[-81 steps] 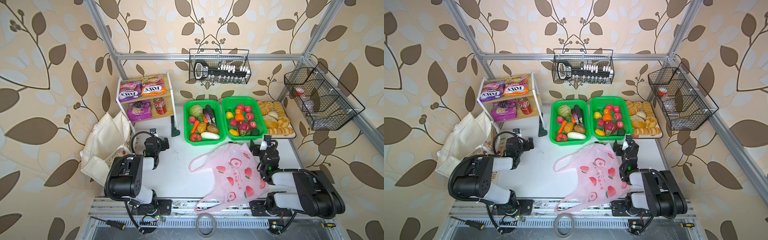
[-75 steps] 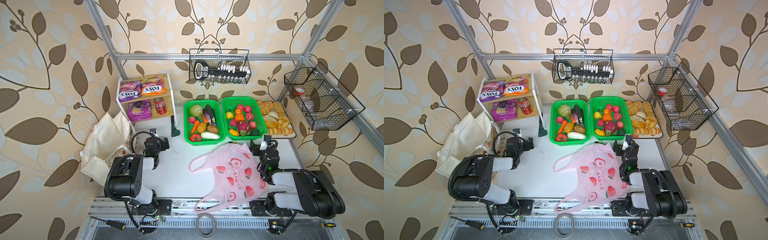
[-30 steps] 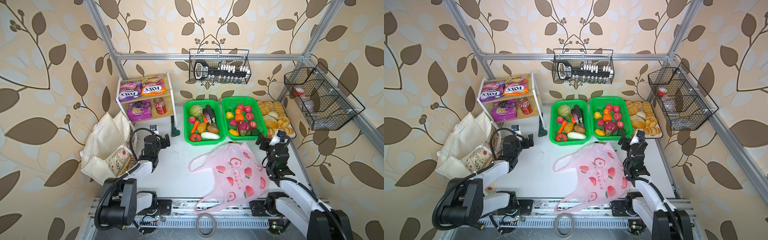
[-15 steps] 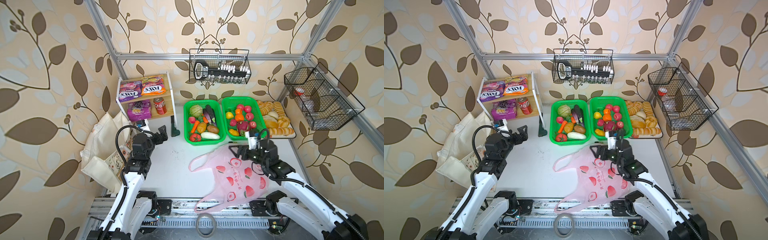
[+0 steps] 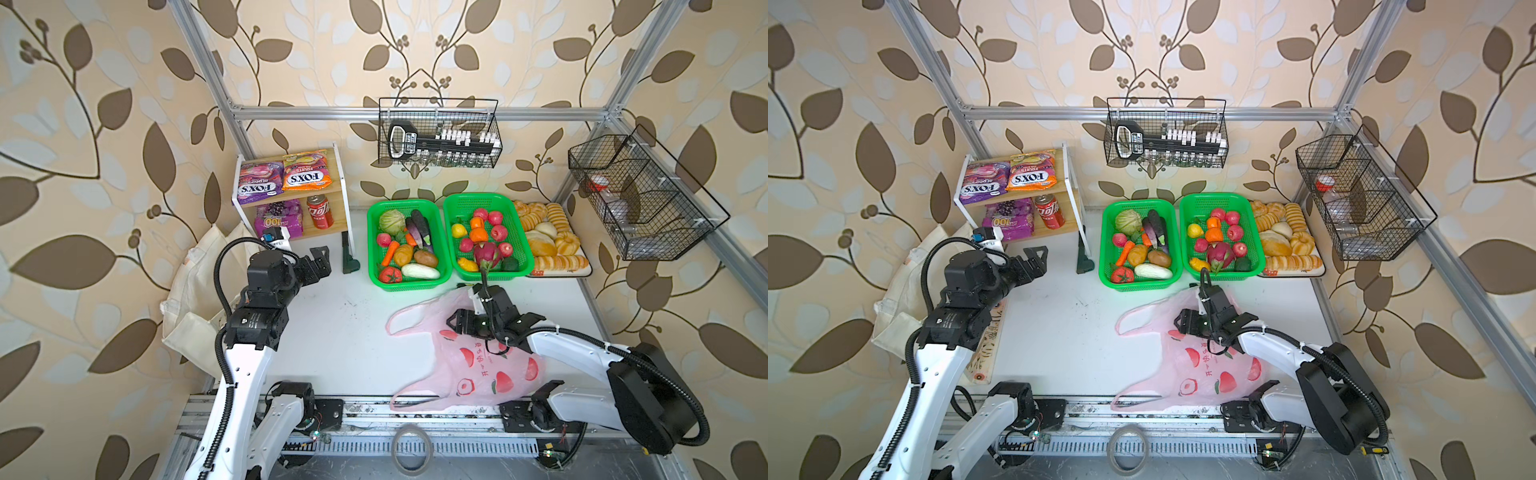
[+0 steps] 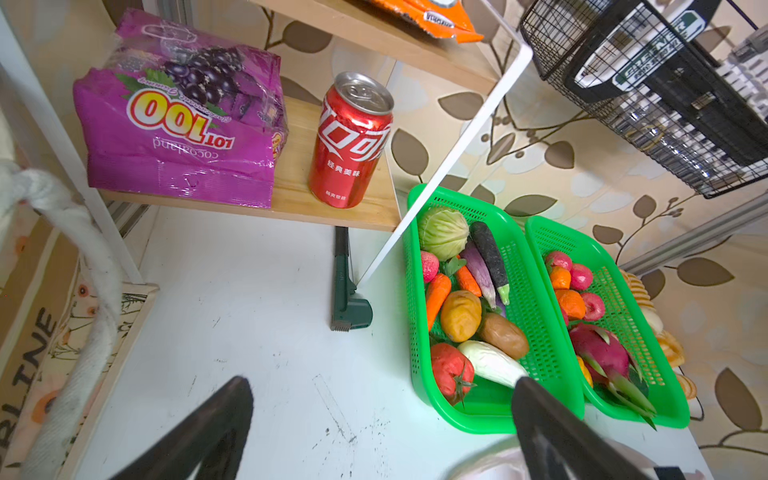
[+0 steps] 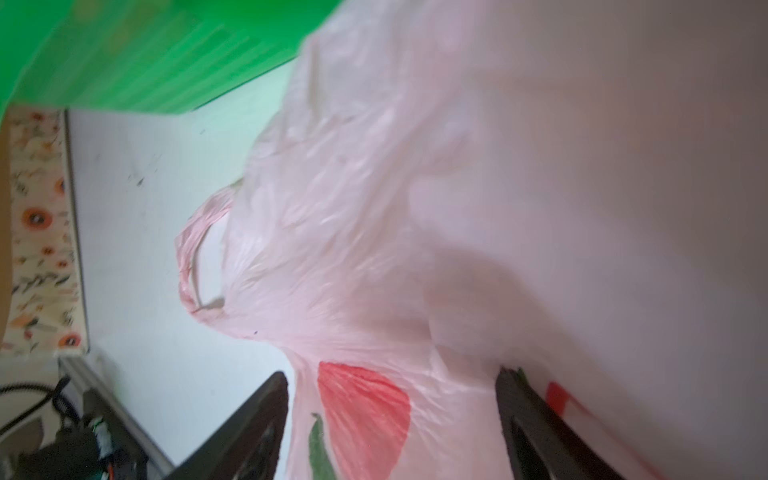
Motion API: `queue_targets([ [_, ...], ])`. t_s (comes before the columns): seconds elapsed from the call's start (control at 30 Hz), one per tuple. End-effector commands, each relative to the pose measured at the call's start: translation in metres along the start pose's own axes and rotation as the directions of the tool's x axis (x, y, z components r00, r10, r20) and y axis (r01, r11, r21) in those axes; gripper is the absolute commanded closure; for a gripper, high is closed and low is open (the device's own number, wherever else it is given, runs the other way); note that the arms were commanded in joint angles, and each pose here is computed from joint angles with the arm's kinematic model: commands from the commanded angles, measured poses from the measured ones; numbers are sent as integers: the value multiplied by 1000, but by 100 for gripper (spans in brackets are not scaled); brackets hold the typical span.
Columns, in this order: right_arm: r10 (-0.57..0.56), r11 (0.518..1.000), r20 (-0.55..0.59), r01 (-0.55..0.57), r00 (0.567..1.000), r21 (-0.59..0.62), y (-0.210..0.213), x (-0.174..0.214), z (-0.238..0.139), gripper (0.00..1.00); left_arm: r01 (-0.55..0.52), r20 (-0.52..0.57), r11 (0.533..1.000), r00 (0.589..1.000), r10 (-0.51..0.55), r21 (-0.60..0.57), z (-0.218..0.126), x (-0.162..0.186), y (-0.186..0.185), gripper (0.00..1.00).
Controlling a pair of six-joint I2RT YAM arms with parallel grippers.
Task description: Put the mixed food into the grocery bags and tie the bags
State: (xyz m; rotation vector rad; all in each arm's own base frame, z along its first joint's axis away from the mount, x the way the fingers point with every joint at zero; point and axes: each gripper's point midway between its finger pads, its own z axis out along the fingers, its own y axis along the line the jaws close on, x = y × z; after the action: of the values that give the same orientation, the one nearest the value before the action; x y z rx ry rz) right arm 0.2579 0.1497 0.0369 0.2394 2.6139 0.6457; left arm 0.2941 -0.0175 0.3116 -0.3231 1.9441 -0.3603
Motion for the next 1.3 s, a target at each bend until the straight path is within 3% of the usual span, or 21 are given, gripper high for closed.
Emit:
queue_targets([
  [0.0, 112, 986, 68, -119, 991, 113, -50, -13, -11, 21, -50, -19, 999, 999, 50, -2, -14, -6, -5, 1],
  [0.1, 198, 967, 137, -216, 971, 134, -85, -37, -25, 21, -90, -22, 994, 996, 89, -61, -21, -11, 2, 1],
  [0.2, 282, 934, 204, -317, 937, 164, -123, -61, -42, 21, -112, -35, 971, 994, 107, -212, -28, -18, 25, 1],
  [0.3, 354, 884, 290, -419, 889, 206, -158, -86, -62, 20, -159, -85, 905, 987, 136, -394, -40, -21, 56, 1],
  [0.37, 346, 853, 360, -450, 866, 263, -170, -101, -82, 19, -191, -122, 836, 981, 150, -514, -47, -23, 77, 1],
  [0.47, 249, 880, 470, -400, 847, 255, -150, -131, -113, 18, -244, -221, 755, 966, 134, -608, -50, -20, 101, 1],
  [0.6, 126, 955, 581, -256, 804, 148, -85, -163, -150, 17, -225, -290, 701, 957, 28, -677, -45, -10, 131, 1],
  [0.7, 63, 987, 602, -141, 796, 83, -36, -172, -164, 15, -188, -274, 672, 961, -24, -716, -40, -13, 145, 1],
  [0.8, 13, 1000, 577, -22, 817, 9, 10, -173, -163, 13, -194, -292, 626, 955, -56, -755, -32, -12, 164, 1],
  [0.93, -19, 996, 527, 60, 850, -62, 48, -170, -155, 12, -182, -338, 634, 932, -133, -752, -12, 10, 174, 1],
  [1.0, -25, 993, 517, 82, 856, -87, 61, -169, -153, 12, -186, -389, 668, 906, -168, -720, -5, 27, 172, 6],
  [1.27, -24, 983, 499, 112, 866, -147, 84, -175, -144, 11, -93, -394, 774, 894, -211, -626, -20, 50, 143, 65],
])
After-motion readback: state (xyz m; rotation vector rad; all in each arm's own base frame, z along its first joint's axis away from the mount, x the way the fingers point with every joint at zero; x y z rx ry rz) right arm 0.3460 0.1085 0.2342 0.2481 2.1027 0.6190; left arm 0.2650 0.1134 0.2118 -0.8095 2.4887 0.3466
